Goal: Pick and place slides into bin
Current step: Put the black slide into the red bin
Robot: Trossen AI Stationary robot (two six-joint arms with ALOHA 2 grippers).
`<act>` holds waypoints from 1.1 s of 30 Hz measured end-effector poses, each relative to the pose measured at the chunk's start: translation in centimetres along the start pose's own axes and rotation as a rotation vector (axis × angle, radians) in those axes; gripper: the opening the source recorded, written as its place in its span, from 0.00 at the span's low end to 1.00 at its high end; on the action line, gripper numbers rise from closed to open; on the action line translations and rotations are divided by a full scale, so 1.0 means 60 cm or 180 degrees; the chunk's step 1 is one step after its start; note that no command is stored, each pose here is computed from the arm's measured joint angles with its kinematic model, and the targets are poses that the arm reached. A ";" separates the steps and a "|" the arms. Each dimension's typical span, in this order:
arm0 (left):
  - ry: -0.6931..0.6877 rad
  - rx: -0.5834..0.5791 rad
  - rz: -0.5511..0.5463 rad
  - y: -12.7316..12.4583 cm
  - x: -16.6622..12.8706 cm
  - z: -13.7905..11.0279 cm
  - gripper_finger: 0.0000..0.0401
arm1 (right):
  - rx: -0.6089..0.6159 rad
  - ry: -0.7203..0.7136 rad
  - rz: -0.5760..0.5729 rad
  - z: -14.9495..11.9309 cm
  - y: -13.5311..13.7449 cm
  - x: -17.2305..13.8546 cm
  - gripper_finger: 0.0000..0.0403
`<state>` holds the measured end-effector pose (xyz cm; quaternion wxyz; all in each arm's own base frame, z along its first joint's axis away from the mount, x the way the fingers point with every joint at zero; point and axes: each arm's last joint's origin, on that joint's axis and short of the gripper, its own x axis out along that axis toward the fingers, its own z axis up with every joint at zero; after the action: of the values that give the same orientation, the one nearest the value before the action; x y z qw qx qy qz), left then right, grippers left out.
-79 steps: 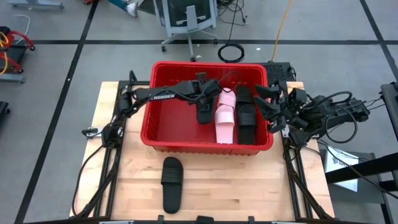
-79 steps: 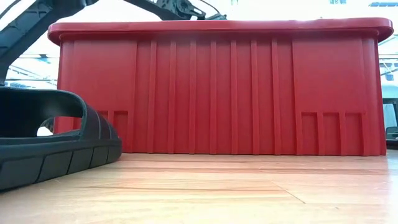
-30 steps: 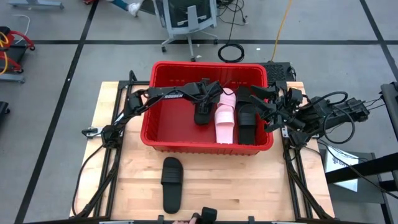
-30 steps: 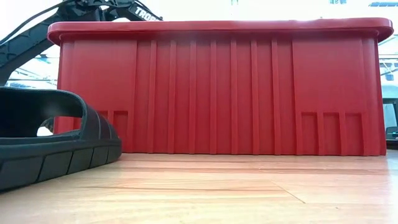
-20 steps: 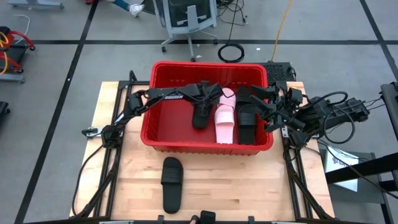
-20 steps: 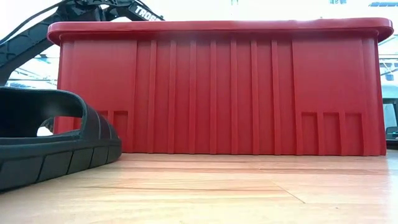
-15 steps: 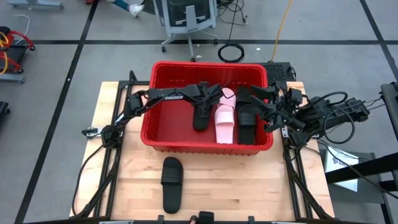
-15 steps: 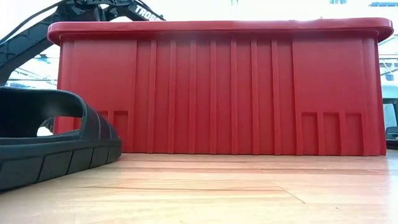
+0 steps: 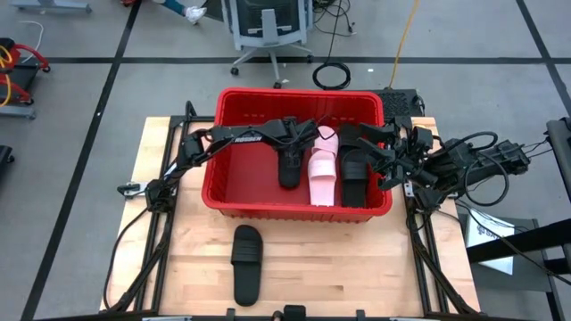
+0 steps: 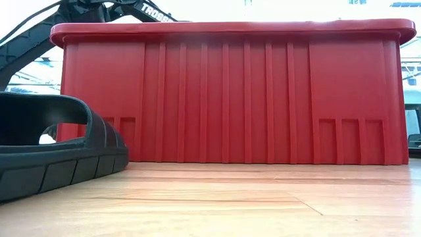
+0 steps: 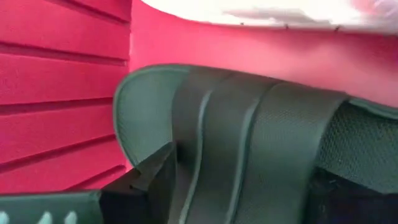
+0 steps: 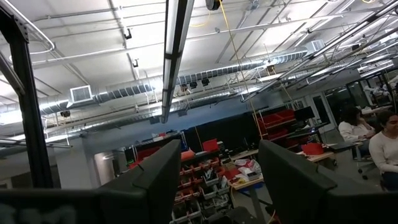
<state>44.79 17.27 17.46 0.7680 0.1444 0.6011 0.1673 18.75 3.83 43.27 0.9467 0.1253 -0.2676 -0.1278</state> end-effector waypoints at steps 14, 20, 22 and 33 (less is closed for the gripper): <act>-0.0212 -0.0135 -0.0272 0.003 -0.024 0.005 0.55 | 0.0040 0.0019 0.0012 -0.001 0.000 0.000 0.51; -0.0143 -0.0078 -0.0408 -0.010 -0.028 0.003 0.55 | 0.0084 0.0054 0.0013 -0.004 0.000 0.000 0.51; -0.0136 -0.0047 -0.0420 -0.014 -0.033 0.004 0.55 | 0.0076 0.0072 0.0014 -0.005 0.001 0.001 0.51; -0.0231 0.0001 -0.0175 -0.026 -0.052 0.016 0.55 | 0.0110 0.0172 0.0013 -0.024 0.005 0.009 0.51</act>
<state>45.16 14.50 19.76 0.7936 0.1339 0.5766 0.1406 20.03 4.21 42.42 0.9516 0.1445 -0.2444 -0.1178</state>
